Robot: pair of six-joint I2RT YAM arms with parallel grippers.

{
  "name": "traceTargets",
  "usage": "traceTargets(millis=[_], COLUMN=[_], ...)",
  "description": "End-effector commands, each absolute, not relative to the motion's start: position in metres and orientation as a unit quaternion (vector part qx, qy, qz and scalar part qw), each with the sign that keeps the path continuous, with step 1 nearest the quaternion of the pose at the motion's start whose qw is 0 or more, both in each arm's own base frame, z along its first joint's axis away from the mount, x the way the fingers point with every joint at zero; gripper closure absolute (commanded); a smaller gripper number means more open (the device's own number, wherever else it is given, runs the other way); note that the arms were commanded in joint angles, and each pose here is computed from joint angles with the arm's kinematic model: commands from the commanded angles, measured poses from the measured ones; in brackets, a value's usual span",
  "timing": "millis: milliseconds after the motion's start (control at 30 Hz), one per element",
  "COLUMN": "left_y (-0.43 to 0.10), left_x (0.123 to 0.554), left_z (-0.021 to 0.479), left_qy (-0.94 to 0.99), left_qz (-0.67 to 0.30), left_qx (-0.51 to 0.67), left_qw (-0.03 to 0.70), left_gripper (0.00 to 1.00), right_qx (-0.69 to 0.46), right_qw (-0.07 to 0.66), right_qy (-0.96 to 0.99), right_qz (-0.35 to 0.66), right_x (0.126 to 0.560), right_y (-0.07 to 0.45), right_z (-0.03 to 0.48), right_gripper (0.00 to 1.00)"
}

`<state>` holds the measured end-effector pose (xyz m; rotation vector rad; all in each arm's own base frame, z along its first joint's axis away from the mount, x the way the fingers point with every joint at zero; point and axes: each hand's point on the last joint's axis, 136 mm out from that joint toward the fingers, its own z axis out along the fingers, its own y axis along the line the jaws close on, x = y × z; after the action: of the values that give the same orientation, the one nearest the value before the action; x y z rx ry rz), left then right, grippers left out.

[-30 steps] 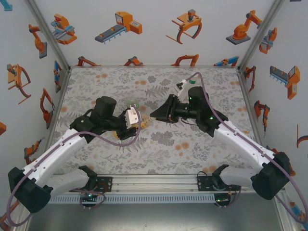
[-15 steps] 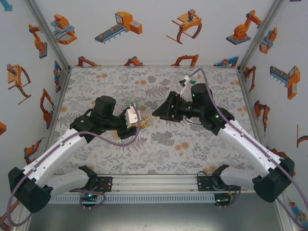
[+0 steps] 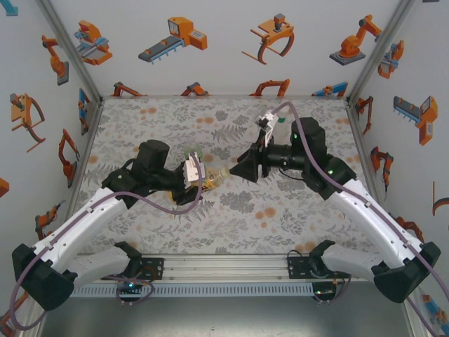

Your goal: Screw on the bottle caps

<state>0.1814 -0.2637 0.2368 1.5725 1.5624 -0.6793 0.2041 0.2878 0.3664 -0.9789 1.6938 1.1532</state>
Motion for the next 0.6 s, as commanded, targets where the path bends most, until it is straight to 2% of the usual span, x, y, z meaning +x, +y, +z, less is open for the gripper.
traceTargets(millis=[0,200,567], left_y=[-0.268,-0.270,-0.271], left_x=[0.173,0.170,0.167], left_z=[0.246,0.248,0.251], left_qy=[0.597,0.593,0.586], left_qz=[-0.293,-0.302,-0.311], left_qx=[0.631,0.633,0.634], left_qw=[0.399,0.397,0.397], left_gripper=[1.00,1.00,1.00], right_qx=[-0.543,-0.596,-0.600], right_qw=[0.476,0.498,0.484], right_qy=[0.530,0.456,0.454], right_qz=[0.444,0.436,0.447], right_x=[0.167,0.155,0.165], right_y=[0.290,0.292,0.303], right_z=[0.382,0.381,0.367], right_gripper=[0.47,0.46,0.47])
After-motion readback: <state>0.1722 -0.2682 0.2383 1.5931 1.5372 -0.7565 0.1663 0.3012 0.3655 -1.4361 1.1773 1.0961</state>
